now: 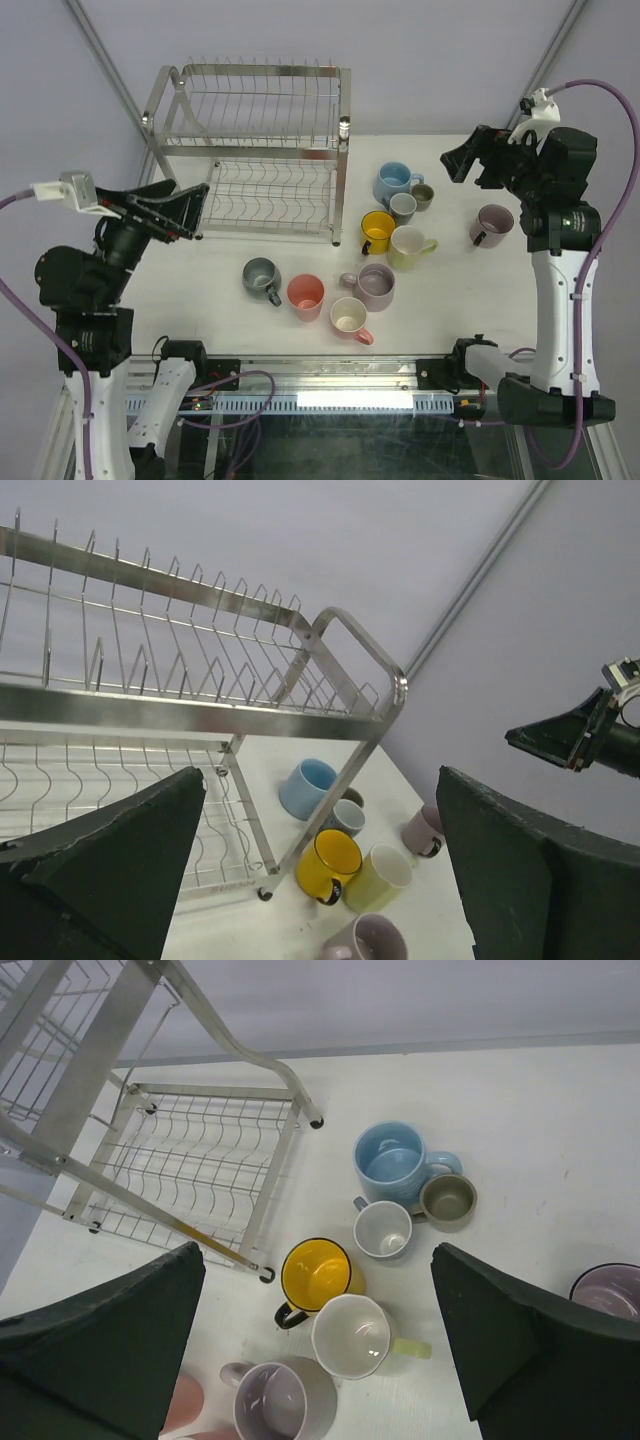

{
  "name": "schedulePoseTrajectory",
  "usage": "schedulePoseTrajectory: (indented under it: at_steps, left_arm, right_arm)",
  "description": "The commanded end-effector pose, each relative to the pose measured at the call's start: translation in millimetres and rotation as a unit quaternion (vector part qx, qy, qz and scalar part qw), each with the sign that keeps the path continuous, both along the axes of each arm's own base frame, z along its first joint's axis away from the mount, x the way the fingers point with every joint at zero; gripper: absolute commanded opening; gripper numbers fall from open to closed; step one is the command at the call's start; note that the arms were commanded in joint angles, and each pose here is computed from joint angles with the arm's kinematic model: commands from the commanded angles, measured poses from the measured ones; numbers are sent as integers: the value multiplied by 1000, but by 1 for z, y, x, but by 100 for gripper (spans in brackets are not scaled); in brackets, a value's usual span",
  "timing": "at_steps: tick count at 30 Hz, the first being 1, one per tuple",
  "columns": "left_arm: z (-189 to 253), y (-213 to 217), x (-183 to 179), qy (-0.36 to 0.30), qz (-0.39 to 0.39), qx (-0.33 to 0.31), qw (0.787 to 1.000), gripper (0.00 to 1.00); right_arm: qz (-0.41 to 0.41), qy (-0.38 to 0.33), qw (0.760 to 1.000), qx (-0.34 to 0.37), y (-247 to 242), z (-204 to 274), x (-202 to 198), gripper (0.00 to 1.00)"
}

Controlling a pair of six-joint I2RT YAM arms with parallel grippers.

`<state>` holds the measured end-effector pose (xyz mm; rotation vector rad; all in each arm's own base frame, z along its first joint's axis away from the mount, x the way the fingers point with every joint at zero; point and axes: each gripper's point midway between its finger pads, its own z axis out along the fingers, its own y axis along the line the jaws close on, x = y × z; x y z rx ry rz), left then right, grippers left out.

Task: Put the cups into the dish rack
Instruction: Pick up the cup at the center of the board.

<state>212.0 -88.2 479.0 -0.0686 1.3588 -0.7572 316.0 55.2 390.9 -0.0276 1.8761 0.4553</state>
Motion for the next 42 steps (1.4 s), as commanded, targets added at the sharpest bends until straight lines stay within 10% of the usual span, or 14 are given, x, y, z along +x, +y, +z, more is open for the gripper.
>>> schedulePoseTrajectory:
  at_steps: [1,10,21,42]
  left_arm:
    - [-25,-7,-29,4,-23,25,999,99]
    - [-89,-22,-47,34,-73,27,996,99]
    - [-187,-47,-32,140,-162,-17,977,98]
    - [-263,-50,-1,274,-118,6,954,72]
  right_arm:
    - [31,-31,999,18,11,16,-25,100]
    - [191,-50,980,-5,49,-12,-73,100]
    - [460,-107,880,-48,90,-91,-145,100]
    - [553,-163,813,-87,100,-154,-142,99]
